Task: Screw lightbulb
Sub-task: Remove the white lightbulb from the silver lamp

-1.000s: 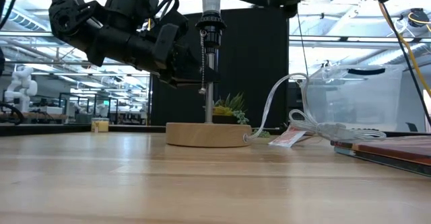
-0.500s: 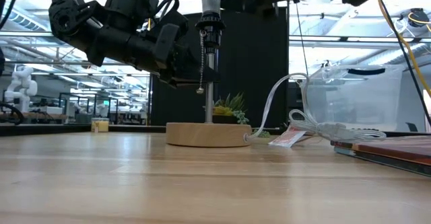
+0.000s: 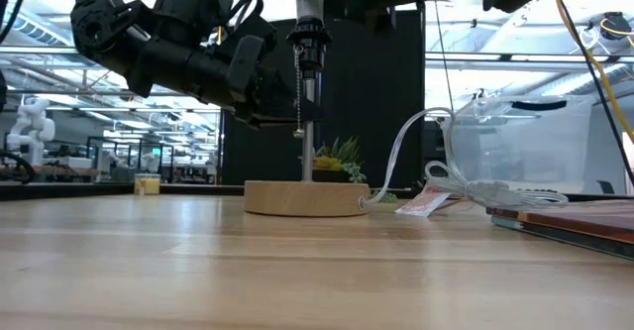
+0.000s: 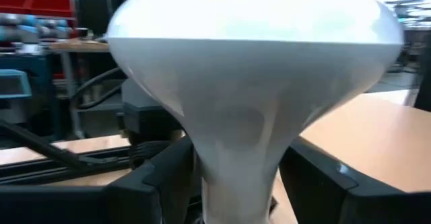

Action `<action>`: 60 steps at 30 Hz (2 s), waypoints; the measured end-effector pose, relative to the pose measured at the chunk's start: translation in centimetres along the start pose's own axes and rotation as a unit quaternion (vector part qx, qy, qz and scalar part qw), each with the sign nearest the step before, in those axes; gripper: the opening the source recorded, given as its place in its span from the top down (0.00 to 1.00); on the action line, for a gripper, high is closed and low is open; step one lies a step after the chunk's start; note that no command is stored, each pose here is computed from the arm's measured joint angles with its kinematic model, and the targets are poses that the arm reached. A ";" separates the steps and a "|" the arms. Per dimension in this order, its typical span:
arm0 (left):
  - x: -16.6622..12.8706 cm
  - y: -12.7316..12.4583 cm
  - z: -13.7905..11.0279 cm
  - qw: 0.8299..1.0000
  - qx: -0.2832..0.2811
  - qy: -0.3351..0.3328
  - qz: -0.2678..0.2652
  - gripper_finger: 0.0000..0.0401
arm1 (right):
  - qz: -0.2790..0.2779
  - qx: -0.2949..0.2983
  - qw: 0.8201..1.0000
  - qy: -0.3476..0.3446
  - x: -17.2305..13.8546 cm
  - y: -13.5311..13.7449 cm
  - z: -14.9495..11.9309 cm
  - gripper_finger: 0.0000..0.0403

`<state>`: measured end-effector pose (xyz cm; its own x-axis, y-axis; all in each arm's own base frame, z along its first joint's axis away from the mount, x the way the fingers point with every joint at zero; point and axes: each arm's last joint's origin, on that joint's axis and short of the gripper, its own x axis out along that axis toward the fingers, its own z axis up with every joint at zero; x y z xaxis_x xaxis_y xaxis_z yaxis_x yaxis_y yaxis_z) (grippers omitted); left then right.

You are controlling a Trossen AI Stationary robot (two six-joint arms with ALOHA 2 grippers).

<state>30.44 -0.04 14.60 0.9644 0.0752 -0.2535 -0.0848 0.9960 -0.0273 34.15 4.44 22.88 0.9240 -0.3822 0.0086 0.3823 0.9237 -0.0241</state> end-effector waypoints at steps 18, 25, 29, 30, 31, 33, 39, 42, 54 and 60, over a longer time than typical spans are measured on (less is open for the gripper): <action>-0.1 -0.4 -0.1 0.999 0.013 0.006 -0.050 0.89 | 0.115 -0.030 0.992 0.028 0.3 -1.5 0.7 0.58; -0.1 -0.6 -0.2 0.996 0.016 0.010 -0.083 0.89 | 0.182 -0.051 0.981 0.053 0.1 -2.8 1.3 0.58; -0.1 -0.7 -0.2 0.994 0.019 0.014 -0.105 0.89 | 0.230 -0.058 0.970 0.058 0.3 -3.5 1.2 0.58; -0.1 -0.7 -0.2 0.994 0.019 0.015 -0.110 0.89 | 0.239 -0.059 0.968 0.059 0.3 -3.6 1.2 0.57; -0.1 -0.7 -0.2 0.993 0.019 0.016 -0.114 0.89 | 0.246 -0.060 0.966 0.059 0.4 -3.7 1.2 0.57; -0.1 -0.7 -0.3 0.993 0.019 0.018 -0.117 0.89 | 0.251 -0.063 0.964 0.059 0.4 -3.8 1.2 0.56; -0.1 -0.8 -0.3 0.993 0.018 0.022 -0.118 0.89 | 0.247 -0.066 0.964 0.069 0.4 -3.8 0.7 0.48; -0.1 -0.8 -0.4 0.993 0.018 0.023 -0.115 0.89 | 0.248 -0.054 0.965 0.065 0.3 -3.7 1.0 0.42; -0.1 -0.6 -0.4 0.996 0.016 0.023 -0.082 0.89 | 0.191 -0.042 0.976 0.101 -2.3 -3.0 2.9 0.36; -0.1 -0.6 -0.4 0.997 0.013 0.023 -0.073 0.89 | 0.094 -0.053 0.987 0.122 -3.2 -2.0 2.5 0.36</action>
<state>30.33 -0.64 14.26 0.9536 -0.0722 -0.2923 0.0628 0.9972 -0.0414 30.44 3.88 25.44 0.9458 -0.2112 -0.2467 0.1903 0.9760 -0.1061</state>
